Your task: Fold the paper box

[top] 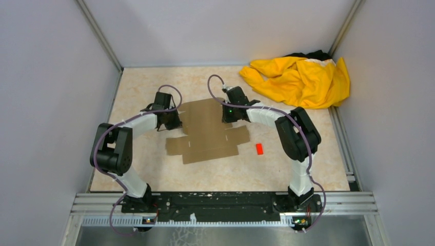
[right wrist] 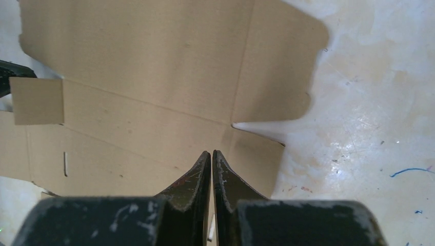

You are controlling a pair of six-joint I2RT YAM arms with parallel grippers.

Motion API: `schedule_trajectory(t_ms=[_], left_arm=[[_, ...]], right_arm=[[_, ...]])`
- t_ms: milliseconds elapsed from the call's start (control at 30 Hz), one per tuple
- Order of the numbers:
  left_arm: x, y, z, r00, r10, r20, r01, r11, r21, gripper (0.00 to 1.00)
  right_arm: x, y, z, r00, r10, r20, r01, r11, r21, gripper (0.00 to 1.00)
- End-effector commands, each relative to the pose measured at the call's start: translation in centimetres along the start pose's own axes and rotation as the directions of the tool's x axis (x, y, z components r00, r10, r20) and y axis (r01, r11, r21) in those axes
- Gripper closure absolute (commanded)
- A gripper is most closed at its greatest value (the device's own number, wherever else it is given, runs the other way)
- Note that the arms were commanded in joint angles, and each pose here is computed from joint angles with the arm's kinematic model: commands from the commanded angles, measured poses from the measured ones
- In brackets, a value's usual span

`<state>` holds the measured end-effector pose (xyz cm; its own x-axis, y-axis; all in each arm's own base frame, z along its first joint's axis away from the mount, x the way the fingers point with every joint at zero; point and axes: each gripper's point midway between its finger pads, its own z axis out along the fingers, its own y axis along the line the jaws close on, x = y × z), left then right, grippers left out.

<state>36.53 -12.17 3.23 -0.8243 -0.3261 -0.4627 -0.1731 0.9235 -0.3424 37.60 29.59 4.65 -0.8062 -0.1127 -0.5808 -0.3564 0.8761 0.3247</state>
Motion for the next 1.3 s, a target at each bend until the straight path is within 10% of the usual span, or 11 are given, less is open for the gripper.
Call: schedule_trajectory(t_ms=[0, 1267], left_arm=[[-1.1, -2.0, -0.9, 1.000, -0.006, 0.025, 0.004, 0.997, 0.073, 1.00], [0.9, -4.9, -1.3, 0.999, -0.003, -0.045, 0.011, 0.983, 0.184, 0.92]], right_arm=[[-3.1, 2.8, -1.8, 0.995, -0.001, 0.096, 0.010, 0.996, -0.093, 0.95], [3.9, -0.5, 4.0, 0.989, -0.027, -0.145, 0.055, 0.980, 0.190, 0.97]])
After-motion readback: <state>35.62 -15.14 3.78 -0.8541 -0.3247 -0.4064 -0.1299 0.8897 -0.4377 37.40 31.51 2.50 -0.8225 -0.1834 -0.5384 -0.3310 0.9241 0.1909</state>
